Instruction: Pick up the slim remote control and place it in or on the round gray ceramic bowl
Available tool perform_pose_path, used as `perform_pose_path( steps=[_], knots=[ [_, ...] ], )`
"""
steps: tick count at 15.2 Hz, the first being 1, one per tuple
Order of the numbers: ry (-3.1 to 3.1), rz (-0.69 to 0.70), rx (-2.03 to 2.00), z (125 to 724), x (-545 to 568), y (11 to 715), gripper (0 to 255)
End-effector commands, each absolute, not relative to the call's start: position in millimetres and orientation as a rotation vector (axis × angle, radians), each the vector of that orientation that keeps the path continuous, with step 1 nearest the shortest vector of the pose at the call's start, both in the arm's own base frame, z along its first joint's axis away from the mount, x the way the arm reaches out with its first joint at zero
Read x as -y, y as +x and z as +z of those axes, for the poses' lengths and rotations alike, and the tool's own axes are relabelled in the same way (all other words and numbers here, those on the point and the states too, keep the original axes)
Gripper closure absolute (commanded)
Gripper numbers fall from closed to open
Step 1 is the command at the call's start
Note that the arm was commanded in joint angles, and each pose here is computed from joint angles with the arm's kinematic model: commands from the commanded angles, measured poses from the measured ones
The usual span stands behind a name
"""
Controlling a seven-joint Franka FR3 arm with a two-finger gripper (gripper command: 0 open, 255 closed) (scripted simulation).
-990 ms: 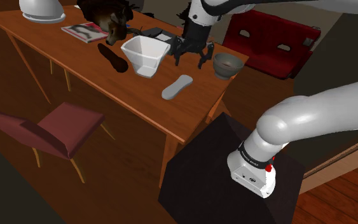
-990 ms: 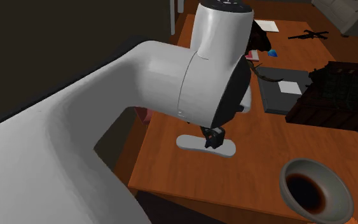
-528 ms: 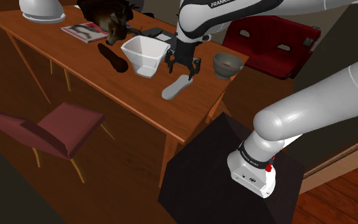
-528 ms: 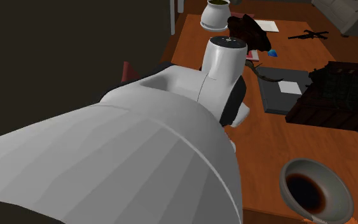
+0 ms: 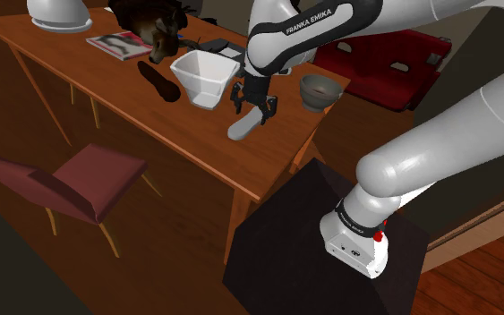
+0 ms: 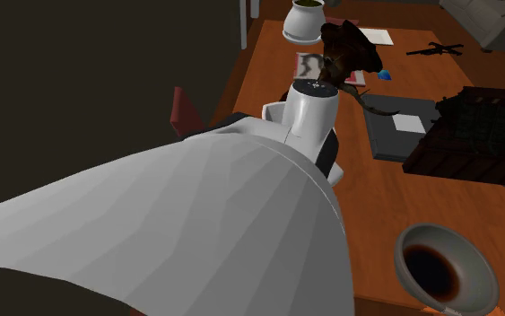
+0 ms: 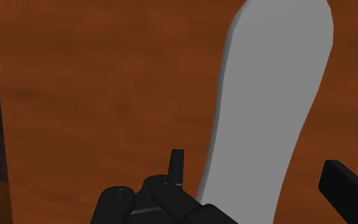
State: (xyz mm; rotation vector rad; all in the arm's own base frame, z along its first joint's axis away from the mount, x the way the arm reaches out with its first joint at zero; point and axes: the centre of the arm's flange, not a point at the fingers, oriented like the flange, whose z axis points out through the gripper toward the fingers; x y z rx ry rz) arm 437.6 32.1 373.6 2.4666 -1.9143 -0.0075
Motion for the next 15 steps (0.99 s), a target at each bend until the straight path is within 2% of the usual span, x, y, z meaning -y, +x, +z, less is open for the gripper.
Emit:
perform_pose_path(
  steps=[1,8,9,15],
  knots=[
    [2.467,-0.007,1.915,365.5,-30.7,437.9,0],
    [2.467,-0.007,1.915,365.6,-30.7,437.9,0],
    [2.467,-0.007,1.915,365.6,-30.7,437.9,255],
    [2.467,-0.007,1.915,365.6,-30.7,437.9,255]
  ],
)
